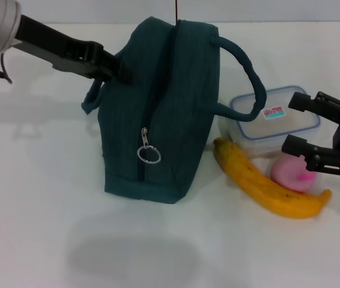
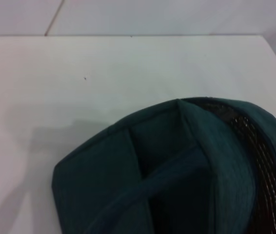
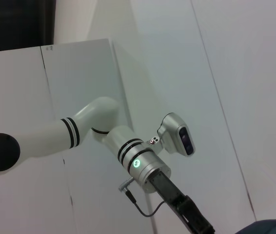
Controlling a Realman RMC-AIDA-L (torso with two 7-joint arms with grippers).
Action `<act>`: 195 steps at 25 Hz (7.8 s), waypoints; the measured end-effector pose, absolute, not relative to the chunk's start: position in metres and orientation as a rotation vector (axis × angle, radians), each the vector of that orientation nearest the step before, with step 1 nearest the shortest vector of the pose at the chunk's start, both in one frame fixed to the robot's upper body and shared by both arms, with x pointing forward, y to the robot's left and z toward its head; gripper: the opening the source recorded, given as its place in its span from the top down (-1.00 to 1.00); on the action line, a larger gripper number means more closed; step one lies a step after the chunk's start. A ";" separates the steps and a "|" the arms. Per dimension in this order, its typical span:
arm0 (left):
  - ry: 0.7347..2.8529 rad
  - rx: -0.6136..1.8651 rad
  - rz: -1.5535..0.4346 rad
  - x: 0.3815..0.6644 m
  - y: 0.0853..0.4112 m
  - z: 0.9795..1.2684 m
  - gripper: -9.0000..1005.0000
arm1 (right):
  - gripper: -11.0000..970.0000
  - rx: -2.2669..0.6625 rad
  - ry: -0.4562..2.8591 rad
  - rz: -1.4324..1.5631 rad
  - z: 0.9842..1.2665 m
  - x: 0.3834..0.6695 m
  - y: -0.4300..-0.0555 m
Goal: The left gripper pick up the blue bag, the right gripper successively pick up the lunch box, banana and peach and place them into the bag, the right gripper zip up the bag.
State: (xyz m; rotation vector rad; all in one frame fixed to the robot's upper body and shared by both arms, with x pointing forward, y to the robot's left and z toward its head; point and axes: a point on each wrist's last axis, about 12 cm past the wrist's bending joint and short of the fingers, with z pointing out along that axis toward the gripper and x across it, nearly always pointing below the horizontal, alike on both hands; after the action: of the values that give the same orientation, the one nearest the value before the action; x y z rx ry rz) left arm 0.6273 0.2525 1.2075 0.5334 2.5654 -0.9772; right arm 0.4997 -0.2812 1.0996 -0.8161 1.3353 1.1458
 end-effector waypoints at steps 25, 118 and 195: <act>2.503 0.362 -1.146 0.620 0.258 1.197 0.88 | -0.83 -0.573 1.349 1.159 1.088 0.495 -0.291; 2.298 0.381 -1.328 0.598 0.260 1.179 0.87 | 0.62 0.607 1.579 1.470 1.033 0.516 -0.276; 2.248 0.457 -1.379 0.587 0.245 1.167 0.87 | 0.73 0.414 1.794 1.080 1.045 0.570 -0.306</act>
State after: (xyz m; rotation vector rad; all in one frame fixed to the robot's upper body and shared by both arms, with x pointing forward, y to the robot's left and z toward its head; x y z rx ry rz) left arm 0.5875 0.2446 1.1667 0.4569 2.2476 -1.3794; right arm 0.5704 -0.3056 1.0453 0.4142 1.7945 1.0799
